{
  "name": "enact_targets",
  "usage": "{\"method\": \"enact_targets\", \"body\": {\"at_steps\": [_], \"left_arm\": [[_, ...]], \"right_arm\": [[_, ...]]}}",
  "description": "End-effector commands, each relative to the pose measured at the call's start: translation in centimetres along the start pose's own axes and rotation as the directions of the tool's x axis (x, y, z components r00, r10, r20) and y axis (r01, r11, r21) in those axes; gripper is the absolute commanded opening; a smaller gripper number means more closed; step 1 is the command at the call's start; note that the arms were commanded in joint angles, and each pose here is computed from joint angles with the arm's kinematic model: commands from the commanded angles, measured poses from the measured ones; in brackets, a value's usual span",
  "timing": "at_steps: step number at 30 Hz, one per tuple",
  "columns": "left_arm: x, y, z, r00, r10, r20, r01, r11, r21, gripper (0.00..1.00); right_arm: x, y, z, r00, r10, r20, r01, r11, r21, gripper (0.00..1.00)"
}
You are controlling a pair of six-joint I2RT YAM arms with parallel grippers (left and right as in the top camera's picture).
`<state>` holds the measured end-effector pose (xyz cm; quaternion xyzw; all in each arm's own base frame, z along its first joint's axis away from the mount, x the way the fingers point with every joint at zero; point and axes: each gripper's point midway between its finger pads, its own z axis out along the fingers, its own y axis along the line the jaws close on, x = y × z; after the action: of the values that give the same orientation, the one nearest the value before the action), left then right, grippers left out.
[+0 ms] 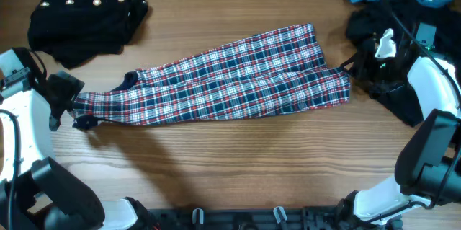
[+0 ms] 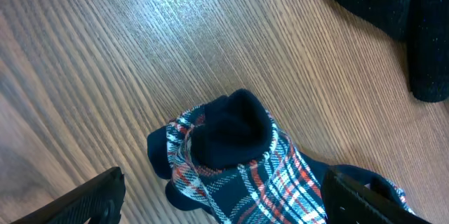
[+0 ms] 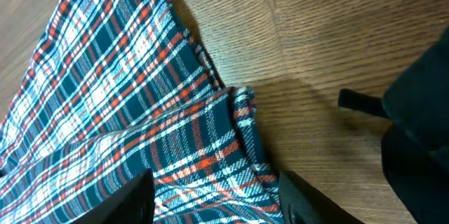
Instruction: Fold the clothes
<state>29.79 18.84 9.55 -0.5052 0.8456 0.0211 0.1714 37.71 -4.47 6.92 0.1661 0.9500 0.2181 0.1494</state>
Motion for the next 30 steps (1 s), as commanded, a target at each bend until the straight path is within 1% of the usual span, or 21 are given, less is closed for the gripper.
{"method": "enact_targets", "body": {"at_steps": [1,4,6,8,10,12,14,18,22,25,30], "left_arm": [[-0.8,-0.8,-0.3,0.999,0.016,0.029,-0.017,1.000,0.011,0.89],[-0.5,-2.7,-0.4,0.996,0.072,0.049,-0.074,0.996,0.040,0.90],[-0.3,-4.7,-0.6,0.985,0.157,0.070,-0.162,0.983,0.086,0.91],[0.2,-7.3,-0.9,0.961,0.255,0.107,-0.268,0.954,0.134,0.93],[0.6,-9.2,-1.2,0.939,0.314,0.144,-0.335,0.929,0.159,0.96],[1.5,-11.3,-1.6,0.907,0.382,0.178,-0.412,0.893,0.180,0.99],[2.2,-12.1,-1.8,0.885,0.428,0.184,-0.459,0.869,0.184,0.99],[3.7,-13.2,-1.6,0.828,0.530,0.184,-0.558,0.809,0.185,0.98],[5.2,-14.4,-1.7,0.764,0.615,0.193,-0.644,0.742,0.186,0.93],[6.2,-15.3,-1.4,0.700,0.684,0.205,-0.714,0.676,0.182,0.89],[7.3,-16.4,0.5,0.645,0.738,0.198,-0.764,0.620,0.180,0.87]], "right_arm": [[-0.7,1.2,-0.1,0.999,-0.048,0.008,0.049,0.997,-0.058,0.57],[-1.1,1.9,-0.3,0.995,-0.097,0.020,0.098,0.992,-0.083,0.57],[-1.3,2.6,-0.6,0.990,-0.137,0.027,0.140,0.985,-0.102,0.58],[-1.7,3.2,-1.1,0.985,-0.170,0.033,0.173,0.979,-0.105,0.59],[-2.3,3.9,-1.7,0.978,-0.205,0.043,0.209,0.972,-0.105,0.61],[-3.0,5.0,-2.1,0.970,-0.236,0.058,0.241,0.965,-0.105,0.66],[-3.1,5.6,-2.0,0.966,-0.252,0.062,0.257,0.960,-0.108,0.67],[-2.9,6.0,-1.7,0.962,-0.269,0.056,0.273,0.957,-0.097,0.66],[-3.2,6.2,-1.3,0.953,-0.297,0.063,0.301,0.952,-0.063,0.66],[-3.8,6.8,-1.1,0.942,-0.324,0.090,0.330,0.943,-0.053,0.67],[-4.6,7.7,-1.0,0.926,-0.356,0.126,0.365,0.930,-0.052,0.66]]}}
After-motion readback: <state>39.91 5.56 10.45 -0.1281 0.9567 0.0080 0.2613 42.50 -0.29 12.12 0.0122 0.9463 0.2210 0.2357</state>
